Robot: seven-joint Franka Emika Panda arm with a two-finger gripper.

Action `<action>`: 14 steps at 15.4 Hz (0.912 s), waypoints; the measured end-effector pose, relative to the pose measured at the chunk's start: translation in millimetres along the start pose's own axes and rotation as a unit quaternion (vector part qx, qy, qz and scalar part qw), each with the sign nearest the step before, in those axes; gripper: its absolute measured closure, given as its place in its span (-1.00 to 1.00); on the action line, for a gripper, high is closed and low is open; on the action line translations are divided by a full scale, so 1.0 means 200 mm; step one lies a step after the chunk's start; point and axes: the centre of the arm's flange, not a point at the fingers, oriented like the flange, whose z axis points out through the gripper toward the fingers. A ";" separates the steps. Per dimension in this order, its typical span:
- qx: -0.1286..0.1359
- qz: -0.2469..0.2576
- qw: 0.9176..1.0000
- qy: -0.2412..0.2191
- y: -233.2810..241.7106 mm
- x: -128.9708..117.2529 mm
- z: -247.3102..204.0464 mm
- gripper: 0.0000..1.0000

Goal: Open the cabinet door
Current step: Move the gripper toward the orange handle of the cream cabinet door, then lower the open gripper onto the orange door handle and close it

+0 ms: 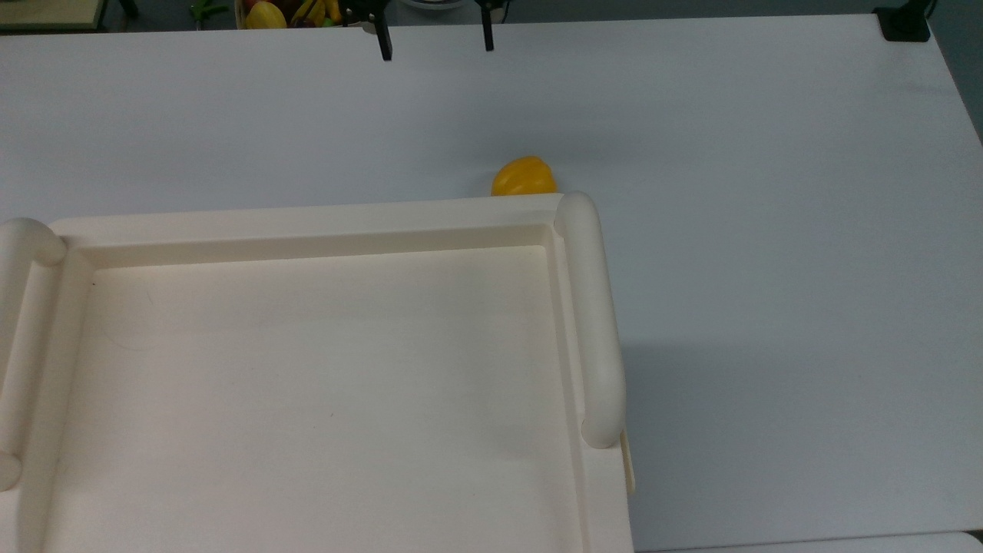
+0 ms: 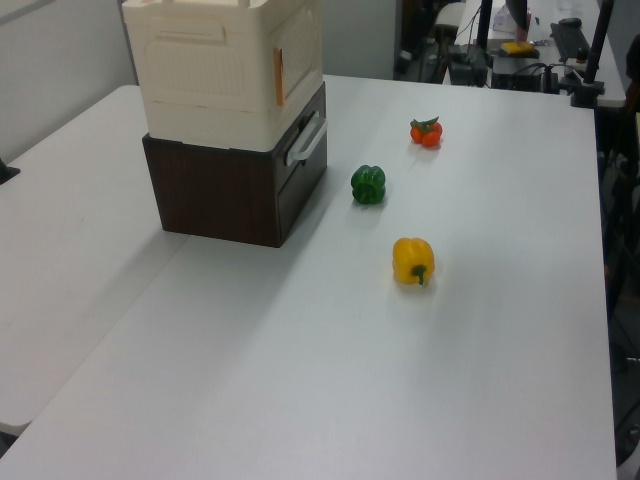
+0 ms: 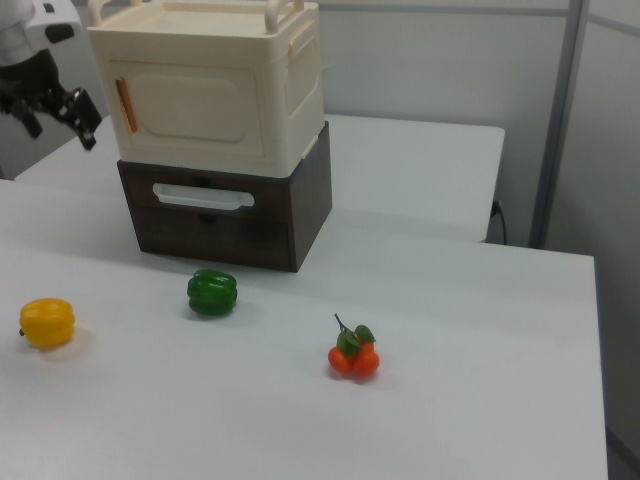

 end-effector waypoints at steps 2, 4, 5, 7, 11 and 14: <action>0.013 -0.004 0.999 0.052 -0.06 0.07 0.00 -0.92; 0.018 -0.006 0.995 0.095 -0.09 0.12 0.00 -0.71; 0.020 -0.008 0.993 0.117 -0.10 0.14 0.00 -0.70; 0.024 -0.009 0.987 0.159 -0.12 0.20 0.03 -0.52; 0.029 -0.008 0.975 0.220 -0.13 0.28 0.16 -0.52; 0.029 -0.014 0.968 0.249 -0.15 0.32 0.28 -0.52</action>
